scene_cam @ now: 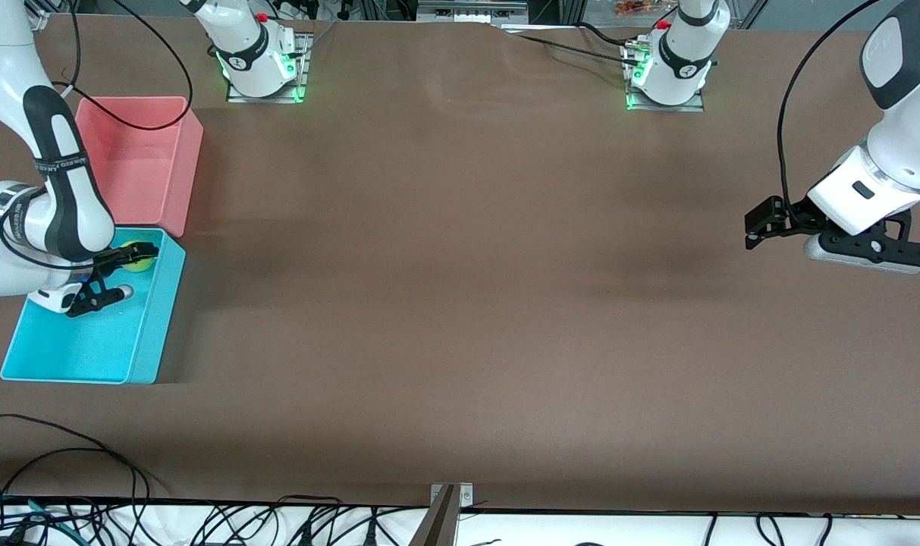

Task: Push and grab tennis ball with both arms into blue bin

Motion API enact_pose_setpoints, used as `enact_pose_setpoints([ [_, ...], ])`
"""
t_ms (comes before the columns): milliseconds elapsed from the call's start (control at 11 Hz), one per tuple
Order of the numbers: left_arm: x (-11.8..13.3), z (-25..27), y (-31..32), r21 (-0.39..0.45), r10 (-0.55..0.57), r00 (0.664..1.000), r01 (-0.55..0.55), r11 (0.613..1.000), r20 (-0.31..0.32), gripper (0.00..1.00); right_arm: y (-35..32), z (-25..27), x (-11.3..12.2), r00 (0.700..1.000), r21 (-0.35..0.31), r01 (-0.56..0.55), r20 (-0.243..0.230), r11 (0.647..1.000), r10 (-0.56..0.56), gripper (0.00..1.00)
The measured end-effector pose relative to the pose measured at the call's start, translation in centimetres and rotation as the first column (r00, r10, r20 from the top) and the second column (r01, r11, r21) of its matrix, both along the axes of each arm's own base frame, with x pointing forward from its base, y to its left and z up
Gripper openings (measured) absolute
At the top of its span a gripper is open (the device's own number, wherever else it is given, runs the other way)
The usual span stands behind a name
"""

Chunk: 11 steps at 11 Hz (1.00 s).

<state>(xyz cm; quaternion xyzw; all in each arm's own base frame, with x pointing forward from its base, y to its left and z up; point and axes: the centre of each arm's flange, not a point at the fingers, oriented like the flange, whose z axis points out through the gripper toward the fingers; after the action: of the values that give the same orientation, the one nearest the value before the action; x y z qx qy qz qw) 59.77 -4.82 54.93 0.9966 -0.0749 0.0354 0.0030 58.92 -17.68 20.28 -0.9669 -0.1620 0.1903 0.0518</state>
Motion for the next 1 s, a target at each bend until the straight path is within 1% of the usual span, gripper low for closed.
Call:
enact_pose_setpoints([
  [91,0.0,-0.1,0.0,0.0,-0.001,1.0,0.001,1.0,-0.002,1.0,0.0,0.2,0.2,1.0,0.003,0.0,0.006,1.0,0.0,0.89],
  [273,0.1,-0.4,-0.1,0.001,-0.001,1.0,0.001,1.0,-0.006,1.0,-0.1,1.1,0.6,1.0,0.001,0.0,0.019,1.0,0.0,0.89],
  [364,0.1,-0.4,-0.1,0.001,-0.001,1.0,0.001,1.0,-0.006,1.0,-0.1,1.6,0.7,1.0,0.003,0.002,0.007,1.0,-0.002,0.89],
  [455,0.1,-0.4,-0.1,0.001,-0.001,1.0,0.001,1.0,-0.006,1.0,-0.1,2.7,0.9,1.0,0.009,0.004,-0.018,1.0,-0.004,0.89],
  [545,0.1,-0.4,-0.1,0.001,-0.001,1.0,0.001,1.0,-0.006,1.0,-0.1,4.3,1.5,0.999,0.015,0.006,-0.04,1.0,-0.005,0.89],
  [636,0.1,-0.4,-0.1,0.001,-0.001,1.0,0.001,1.0,-0.006,1.0,0.1,6.7,2.4,0.999,0.015,0.011,-0.051,1.0,-0.01,0.89],
  [727,0.1,-0.4,-0.1,0.001,-0.001,1.0,0.001,1.0,-0.006,1.0,0.6,9.8,3.6,0.999,0.007,0.016,-0.044,1.0,-0.015,0.91],
  [909,0.1,-0.4,0.0,0.001,-0.001,1.0,0.001,1.0,-0.006,1.0,2.3,16.1,5.4,1.0,-0.023,0.031,0.003,0.999,-0.031,0.95],
  [1000,0.1,-0.4,0.0,0.001,-0.001,1.0,0.001,1.0,-0.006,1.0,3.4,18.9,5.8,0.999,-0.036,0.035,0.033,0.999,-0.034,1.0],
])
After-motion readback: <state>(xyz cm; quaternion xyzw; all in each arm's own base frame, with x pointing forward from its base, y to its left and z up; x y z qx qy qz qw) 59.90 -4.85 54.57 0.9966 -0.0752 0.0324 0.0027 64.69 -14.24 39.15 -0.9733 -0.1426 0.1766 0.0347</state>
